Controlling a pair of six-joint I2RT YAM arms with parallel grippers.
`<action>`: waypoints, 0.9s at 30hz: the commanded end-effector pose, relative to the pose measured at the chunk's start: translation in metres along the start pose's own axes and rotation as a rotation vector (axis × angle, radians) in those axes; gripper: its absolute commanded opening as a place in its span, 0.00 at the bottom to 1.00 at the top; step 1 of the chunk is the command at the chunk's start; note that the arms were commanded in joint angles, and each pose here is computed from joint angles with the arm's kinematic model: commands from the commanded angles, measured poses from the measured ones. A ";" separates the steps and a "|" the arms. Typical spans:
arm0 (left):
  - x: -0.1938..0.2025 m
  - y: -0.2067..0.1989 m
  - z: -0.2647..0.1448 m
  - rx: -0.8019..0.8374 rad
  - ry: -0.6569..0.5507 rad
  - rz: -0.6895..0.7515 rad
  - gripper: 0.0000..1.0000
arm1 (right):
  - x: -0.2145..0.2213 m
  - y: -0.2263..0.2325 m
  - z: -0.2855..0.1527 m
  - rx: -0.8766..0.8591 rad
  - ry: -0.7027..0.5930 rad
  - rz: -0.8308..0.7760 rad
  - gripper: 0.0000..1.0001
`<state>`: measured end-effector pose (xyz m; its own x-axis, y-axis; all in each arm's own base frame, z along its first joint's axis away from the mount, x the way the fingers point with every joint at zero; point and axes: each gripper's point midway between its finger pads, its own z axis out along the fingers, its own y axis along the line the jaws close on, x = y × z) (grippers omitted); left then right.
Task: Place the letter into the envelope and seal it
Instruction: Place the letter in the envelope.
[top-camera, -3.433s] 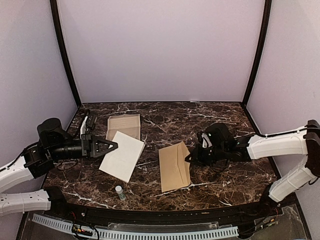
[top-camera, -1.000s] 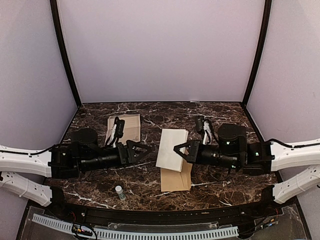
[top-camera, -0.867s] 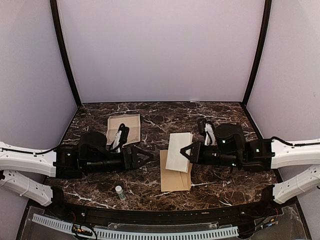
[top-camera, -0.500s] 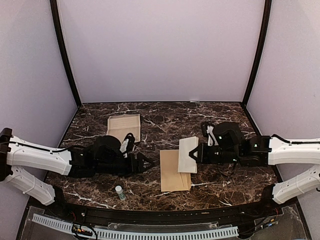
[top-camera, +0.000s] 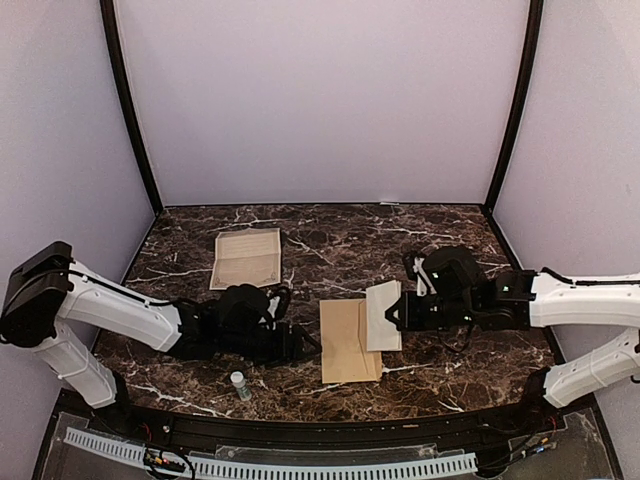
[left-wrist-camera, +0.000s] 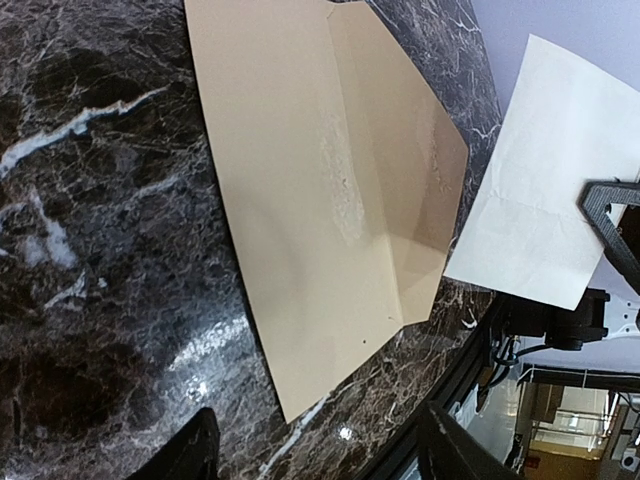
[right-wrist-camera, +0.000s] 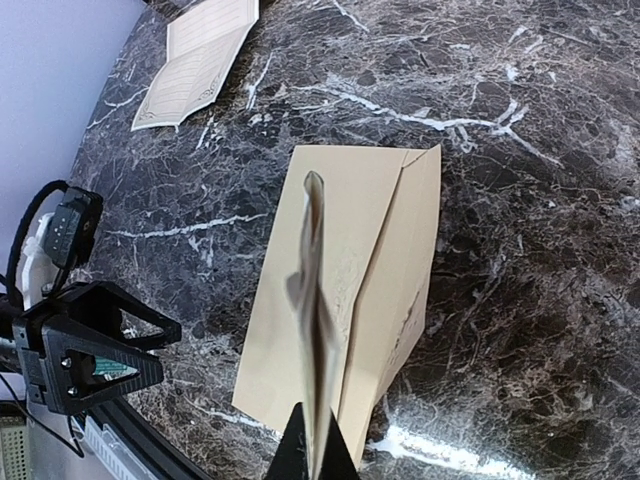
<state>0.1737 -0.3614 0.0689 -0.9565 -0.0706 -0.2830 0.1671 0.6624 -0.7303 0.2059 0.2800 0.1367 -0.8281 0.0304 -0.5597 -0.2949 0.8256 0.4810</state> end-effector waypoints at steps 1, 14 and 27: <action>-0.011 -0.018 0.007 0.033 -0.007 0.052 0.65 | 0.007 -0.015 0.010 0.029 0.048 -0.005 0.00; -0.020 -0.006 0.030 -0.007 0.004 0.078 0.60 | 0.027 -0.037 0.037 0.091 0.149 0.015 0.00; -0.016 0.004 0.046 -0.026 0.030 0.075 0.50 | 0.045 -0.066 0.048 0.172 0.205 0.097 0.00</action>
<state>0.1962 -0.3826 0.0352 -0.9541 -0.0060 -0.2993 0.2072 0.7085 -0.6746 0.2120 0.2599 0.0561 -0.9210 -0.0180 -0.3891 -0.1832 0.9016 0.3920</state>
